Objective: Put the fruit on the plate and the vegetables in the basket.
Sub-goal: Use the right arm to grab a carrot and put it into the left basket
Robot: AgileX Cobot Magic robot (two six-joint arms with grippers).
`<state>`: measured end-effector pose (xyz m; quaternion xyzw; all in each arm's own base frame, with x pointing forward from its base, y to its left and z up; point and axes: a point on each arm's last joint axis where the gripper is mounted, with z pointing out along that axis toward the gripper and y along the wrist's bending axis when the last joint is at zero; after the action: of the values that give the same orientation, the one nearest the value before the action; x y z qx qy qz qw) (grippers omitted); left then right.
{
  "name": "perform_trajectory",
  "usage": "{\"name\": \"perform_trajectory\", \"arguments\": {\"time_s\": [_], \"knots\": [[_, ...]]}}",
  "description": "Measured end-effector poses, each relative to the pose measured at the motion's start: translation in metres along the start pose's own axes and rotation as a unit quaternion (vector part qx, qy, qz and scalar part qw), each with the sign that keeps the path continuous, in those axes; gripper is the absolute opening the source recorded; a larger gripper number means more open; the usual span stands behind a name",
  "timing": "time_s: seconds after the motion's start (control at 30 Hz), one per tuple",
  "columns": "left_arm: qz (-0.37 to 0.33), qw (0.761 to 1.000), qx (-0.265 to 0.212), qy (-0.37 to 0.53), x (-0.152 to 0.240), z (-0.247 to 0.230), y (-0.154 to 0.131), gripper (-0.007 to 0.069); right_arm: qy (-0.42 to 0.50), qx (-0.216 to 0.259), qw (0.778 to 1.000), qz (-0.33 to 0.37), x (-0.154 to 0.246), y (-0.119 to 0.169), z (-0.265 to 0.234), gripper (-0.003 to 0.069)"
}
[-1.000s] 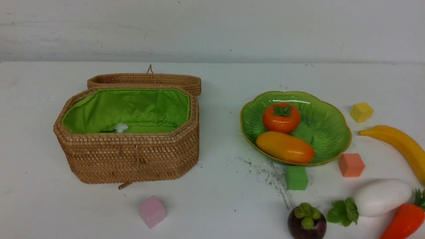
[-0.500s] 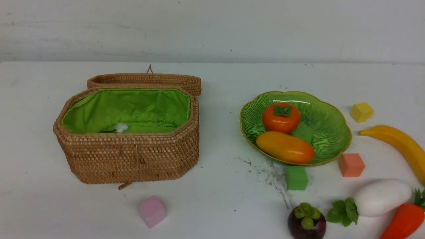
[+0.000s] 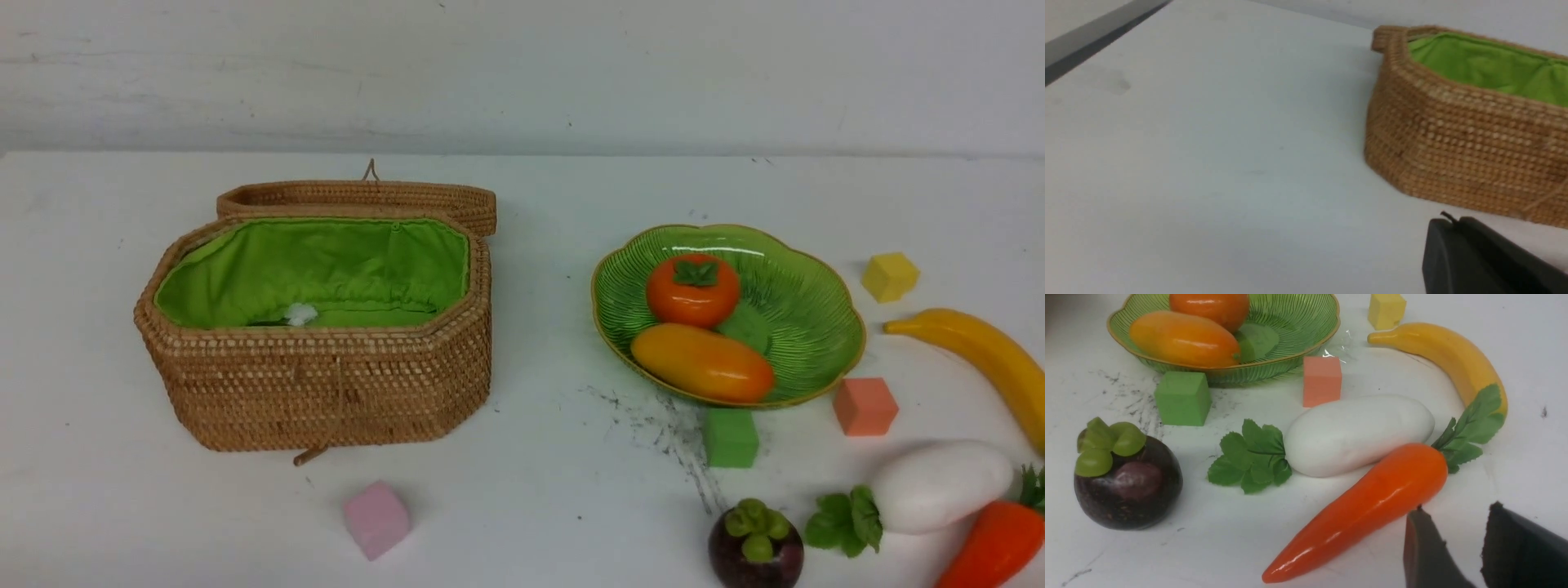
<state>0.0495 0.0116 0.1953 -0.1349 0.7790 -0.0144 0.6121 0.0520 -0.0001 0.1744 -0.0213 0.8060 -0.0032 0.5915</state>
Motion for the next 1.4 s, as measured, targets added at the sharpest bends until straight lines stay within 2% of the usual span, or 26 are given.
{"name": "perform_trajectory", "arguments": {"time_s": [0.17,0.33,0.53,1.4], "knots": [[0.002,0.999,-0.029,0.036,0.025,0.008,0.006,0.0001,0.0,0.0,1.0,0.0,0.0,0.0,0.0,0.0242],[0.034,0.999,0.004,0.04,0.025,0.008,0.003,0.0005,0.0,0.0,1.0,0.0,0.0,0.0,0.0,0.0242],[0.034,0.997,0.043,0.048,0.027,0.008,-0.002,0.0005,0.0,0.0,1.0,0.0,0.0,0.0,0.0,0.0242],[0.029,0.997,0.046,0.047,0.026,0.008,-0.002,0.0026,0.0,0.0,1.0,0.0,0.0,0.0,0.0,0.0242]]}}
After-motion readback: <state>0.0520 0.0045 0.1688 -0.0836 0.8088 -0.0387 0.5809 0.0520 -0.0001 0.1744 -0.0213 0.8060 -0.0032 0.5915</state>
